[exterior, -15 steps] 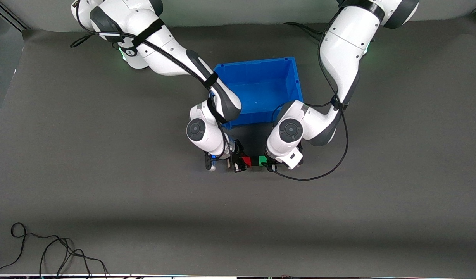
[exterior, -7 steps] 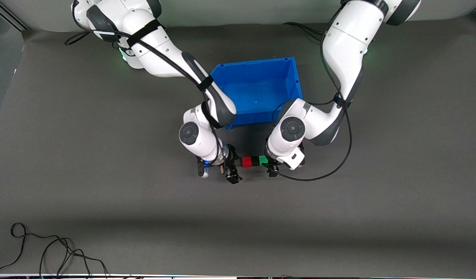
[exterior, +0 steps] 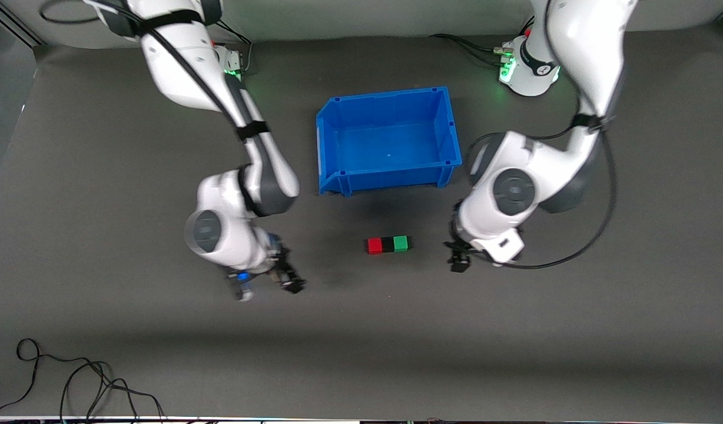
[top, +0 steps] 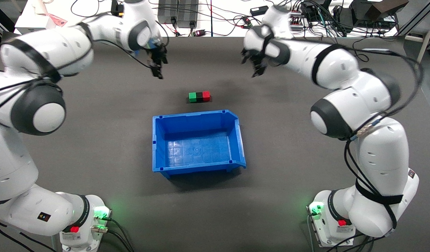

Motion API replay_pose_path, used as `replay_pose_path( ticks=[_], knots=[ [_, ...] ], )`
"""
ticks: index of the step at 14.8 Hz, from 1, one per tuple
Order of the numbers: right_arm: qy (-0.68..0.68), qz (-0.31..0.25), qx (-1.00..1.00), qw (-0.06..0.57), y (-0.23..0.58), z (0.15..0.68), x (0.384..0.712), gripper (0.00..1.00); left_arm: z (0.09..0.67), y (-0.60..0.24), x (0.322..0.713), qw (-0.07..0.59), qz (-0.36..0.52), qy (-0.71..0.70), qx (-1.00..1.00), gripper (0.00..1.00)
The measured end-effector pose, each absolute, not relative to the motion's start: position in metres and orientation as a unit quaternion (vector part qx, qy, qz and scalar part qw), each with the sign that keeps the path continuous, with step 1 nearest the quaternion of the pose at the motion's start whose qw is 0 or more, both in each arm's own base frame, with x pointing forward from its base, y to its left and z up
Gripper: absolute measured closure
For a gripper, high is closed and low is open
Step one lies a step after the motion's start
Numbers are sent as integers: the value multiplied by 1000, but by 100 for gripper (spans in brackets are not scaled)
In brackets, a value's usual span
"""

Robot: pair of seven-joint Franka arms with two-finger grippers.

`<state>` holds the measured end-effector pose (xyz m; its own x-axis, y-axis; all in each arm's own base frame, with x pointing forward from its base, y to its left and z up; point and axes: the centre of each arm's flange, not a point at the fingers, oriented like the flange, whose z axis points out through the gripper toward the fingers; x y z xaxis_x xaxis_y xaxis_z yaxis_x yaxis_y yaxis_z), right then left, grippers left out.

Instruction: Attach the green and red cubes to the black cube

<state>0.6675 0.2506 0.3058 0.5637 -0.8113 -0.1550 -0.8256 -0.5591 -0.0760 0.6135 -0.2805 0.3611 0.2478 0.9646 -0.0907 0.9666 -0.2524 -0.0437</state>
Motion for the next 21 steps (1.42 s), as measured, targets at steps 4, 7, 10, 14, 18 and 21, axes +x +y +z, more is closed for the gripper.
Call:
replay_pose_path(
  ticks=[4, 7, 10, 14, 18, 21],
  knots=[
    [380, 47, -921, 64, 155, 368, 673, 0, 402, -207, 623, -12, -35, 490, 871, 0],
    [335, 40, -941, 33, 104, 406, 665, 0, 426, -107, 635, -6, -33, 393, 919, 0],
    [313, 28, -949, -3, 76, 454, 646, 0, 441, -9, 631, -6, -58, 276, 959, 0],
    [281, 34, -959, -20, 35, 505, 608, 0, 478, 36, 618, 8, -45, 96, 994, 0],
    [209, 36, -977, -11, 7, 547, 572, 0, 511, 26, 607, 9, -25, 45, 999, 0],
    [143, 25, -989, -1, -26, 562, 564, 0, 536, 24, 595, 7, -6, 38, 999, 0]
  ],
)
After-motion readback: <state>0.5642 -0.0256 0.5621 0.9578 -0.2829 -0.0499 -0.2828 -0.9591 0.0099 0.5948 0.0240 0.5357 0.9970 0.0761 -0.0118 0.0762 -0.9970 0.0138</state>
